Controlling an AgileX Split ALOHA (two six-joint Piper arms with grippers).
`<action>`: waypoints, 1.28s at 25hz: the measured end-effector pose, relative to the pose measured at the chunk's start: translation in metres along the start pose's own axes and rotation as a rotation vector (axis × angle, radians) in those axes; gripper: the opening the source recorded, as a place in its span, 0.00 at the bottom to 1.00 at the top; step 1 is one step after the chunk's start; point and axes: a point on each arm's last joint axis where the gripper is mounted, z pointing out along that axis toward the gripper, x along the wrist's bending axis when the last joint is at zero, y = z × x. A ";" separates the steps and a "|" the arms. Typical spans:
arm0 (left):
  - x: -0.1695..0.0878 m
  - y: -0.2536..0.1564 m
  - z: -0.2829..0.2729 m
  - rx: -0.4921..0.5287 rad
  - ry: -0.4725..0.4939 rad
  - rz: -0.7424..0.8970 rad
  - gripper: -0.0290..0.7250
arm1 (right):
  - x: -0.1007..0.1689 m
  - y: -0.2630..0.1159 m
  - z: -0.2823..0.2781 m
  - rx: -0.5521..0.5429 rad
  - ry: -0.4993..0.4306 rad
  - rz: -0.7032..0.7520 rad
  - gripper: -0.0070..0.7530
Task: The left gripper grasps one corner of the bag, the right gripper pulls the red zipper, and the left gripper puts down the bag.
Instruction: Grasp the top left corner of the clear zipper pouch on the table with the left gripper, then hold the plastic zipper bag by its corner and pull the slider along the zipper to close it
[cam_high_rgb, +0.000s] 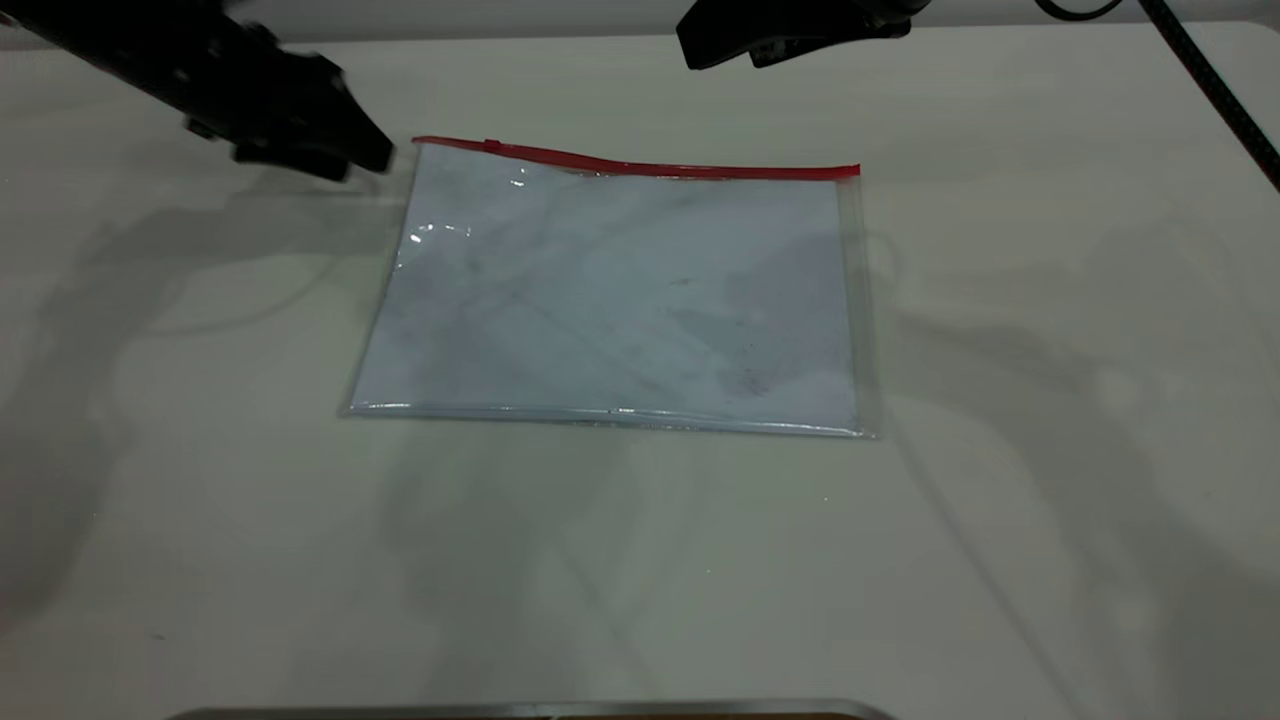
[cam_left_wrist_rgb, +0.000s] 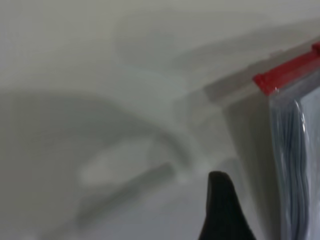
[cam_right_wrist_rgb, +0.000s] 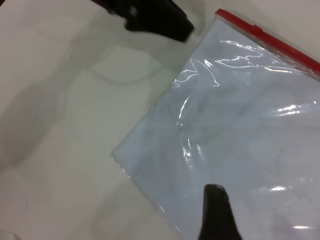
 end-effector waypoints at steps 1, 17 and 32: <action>-0.004 0.000 0.007 0.006 -0.009 0.014 0.74 | 0.000 0.000 0.000 -0.001 0.000 0.001 0.72; -0.026 0.002 0.033 0.026 -0.053 0.125 0.15 | 0.002 0.005 0.001 -0.010 0.029 -0.010 0.71; -0.082 0.025 -0.033 0.145 -0.319 0.658 0.11 | -0.009 0.052 0.055 -0.073 0.295 -0.141 0.68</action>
